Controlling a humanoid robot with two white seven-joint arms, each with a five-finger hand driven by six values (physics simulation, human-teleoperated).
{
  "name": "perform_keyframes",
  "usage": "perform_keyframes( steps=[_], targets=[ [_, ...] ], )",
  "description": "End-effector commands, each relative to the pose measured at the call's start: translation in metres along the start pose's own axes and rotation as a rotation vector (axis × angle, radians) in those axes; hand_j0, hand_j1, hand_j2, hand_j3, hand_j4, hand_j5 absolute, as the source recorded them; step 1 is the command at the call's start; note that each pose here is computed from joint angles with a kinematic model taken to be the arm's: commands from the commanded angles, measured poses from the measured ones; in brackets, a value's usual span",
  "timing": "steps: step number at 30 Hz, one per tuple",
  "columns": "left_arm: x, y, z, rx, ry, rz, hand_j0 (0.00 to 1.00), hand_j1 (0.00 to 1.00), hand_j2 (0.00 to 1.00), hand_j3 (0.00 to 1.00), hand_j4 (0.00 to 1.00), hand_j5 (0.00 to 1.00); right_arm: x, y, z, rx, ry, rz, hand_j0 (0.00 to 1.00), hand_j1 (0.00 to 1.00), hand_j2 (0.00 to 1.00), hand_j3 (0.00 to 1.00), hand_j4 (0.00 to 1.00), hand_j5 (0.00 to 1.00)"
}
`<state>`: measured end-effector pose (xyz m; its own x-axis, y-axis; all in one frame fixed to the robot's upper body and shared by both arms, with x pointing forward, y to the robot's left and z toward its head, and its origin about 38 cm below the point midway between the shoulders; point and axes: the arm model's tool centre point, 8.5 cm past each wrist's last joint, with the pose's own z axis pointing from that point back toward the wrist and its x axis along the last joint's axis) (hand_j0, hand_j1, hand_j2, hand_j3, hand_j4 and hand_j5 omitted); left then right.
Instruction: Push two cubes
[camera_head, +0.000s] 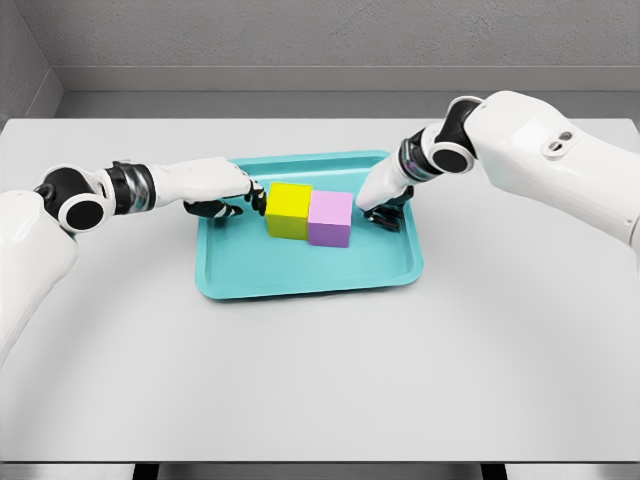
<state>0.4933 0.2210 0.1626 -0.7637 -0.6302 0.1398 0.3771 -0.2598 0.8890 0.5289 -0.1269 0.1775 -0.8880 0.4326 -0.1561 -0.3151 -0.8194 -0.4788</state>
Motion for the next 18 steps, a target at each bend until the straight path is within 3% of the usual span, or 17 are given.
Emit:
perform_keyframes(
  steps=[1,5,11,16,18],
  targets=[
    [0.0,0.0,0.001,0.003,0.001,0.004,0.49,0.49,0.49,0.49,0.49,0.49,-0.006,0.007,0.003,0.014,0.019,0.01,0.12,0.12,0.12,0.12,0.12,0.12],
    [-0.001,0.002,0.001,0.006,0.001,0.004,0.49,0.49,0.49,0.49,0.49,0.49,-0.008,0.0,0.011,-0.001,0.023,0.022,0.12,0.12,0.12,0.12,0.12,0.12],
    [-0.004,0.003,0.005,0.007,0.009,0.001,0.49,0.49,0.49,0.49,0.49,0.49,-0.027,0.005,0.042,-0.024,0.063,0.015,0.13,0.13,0.13,0.13,0.13,0.13],
    [-0.01,0.002,0.014,0.007,0.024,0.003,0.49,0.49,0.49,0.49,0.49,0.49,-0.061,0.038,0.086,-0.08,0.084,-0.055,0.14,0.14,0.14,0.14,0.14,0.14],
    [-0.011,0.011,0.018,0.025,0.023,-0.004,0.49,0.49,0.49,0.49,0.49,0.49,-0.082,0.068,0.117,-0.126,0.11,-0.121,0.19,0.19,0.19,0.19,0.19,0.19]
  ],
)
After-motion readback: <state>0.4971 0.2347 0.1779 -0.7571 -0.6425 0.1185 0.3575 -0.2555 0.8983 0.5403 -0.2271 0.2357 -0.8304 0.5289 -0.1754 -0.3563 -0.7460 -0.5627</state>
